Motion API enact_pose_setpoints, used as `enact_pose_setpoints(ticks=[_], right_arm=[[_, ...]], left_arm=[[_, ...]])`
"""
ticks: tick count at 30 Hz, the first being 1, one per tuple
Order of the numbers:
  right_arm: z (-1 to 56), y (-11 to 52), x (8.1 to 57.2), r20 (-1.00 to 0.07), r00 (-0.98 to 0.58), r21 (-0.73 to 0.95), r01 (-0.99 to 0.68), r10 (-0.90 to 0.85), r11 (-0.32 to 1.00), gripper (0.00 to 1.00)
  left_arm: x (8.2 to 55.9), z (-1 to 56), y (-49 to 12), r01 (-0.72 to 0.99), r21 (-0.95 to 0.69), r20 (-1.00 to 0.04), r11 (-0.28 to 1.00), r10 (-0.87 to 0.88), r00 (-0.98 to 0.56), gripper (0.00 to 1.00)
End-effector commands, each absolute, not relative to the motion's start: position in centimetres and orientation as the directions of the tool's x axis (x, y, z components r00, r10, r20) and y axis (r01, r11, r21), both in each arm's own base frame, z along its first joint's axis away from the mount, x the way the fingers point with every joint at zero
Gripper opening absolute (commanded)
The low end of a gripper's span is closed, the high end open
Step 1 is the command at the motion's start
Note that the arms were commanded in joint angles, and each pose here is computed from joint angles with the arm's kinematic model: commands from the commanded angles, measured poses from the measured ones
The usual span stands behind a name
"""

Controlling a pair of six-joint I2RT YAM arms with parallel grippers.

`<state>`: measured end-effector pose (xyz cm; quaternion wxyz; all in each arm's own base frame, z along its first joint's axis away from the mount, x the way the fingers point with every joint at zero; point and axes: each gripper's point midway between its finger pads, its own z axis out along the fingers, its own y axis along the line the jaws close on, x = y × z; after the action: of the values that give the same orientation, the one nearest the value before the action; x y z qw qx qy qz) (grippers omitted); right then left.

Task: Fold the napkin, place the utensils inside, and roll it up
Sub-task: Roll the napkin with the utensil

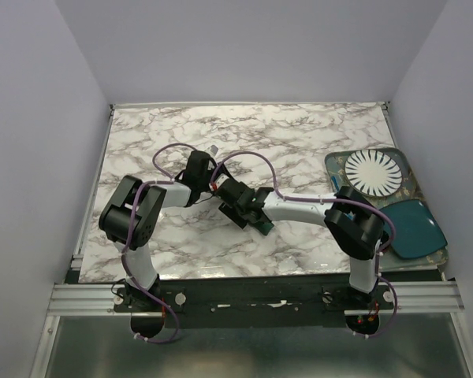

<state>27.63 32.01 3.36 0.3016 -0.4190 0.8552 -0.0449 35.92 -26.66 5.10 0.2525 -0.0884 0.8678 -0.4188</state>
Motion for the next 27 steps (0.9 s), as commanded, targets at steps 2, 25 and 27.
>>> enact_pose_setpoints(ticks=[2, 25, 27], right_arm=[[2.5, 31.6, 29.0, -0.461, -0.427, -0.433, -0.657, -0.778, 0.617, 0.68], [1.9, 34.0, 24.6, -0.344, -0.742, 0.463, -0.667, -0.575, 0.584, 0.35], [1.7, 33.8, 24.7, -0.287, -0.793, 0.583, -0.589, -0.537, 0.559, 0.35]], left_arm=[[35.3, 2.1, -25.1, -0.023, -0.732, -0.311, 0.681, -0.365, -0.878, 0.35], [37.8, 13.0, -19.3, 0.041, -0.710, -0.502, 0.703, -0.464, -0.730, 0.42], [37.5, 13.1, -19.0, 0.038, -0.705, -0.507, 0.708, -0.467, -0.724, 0.42]])
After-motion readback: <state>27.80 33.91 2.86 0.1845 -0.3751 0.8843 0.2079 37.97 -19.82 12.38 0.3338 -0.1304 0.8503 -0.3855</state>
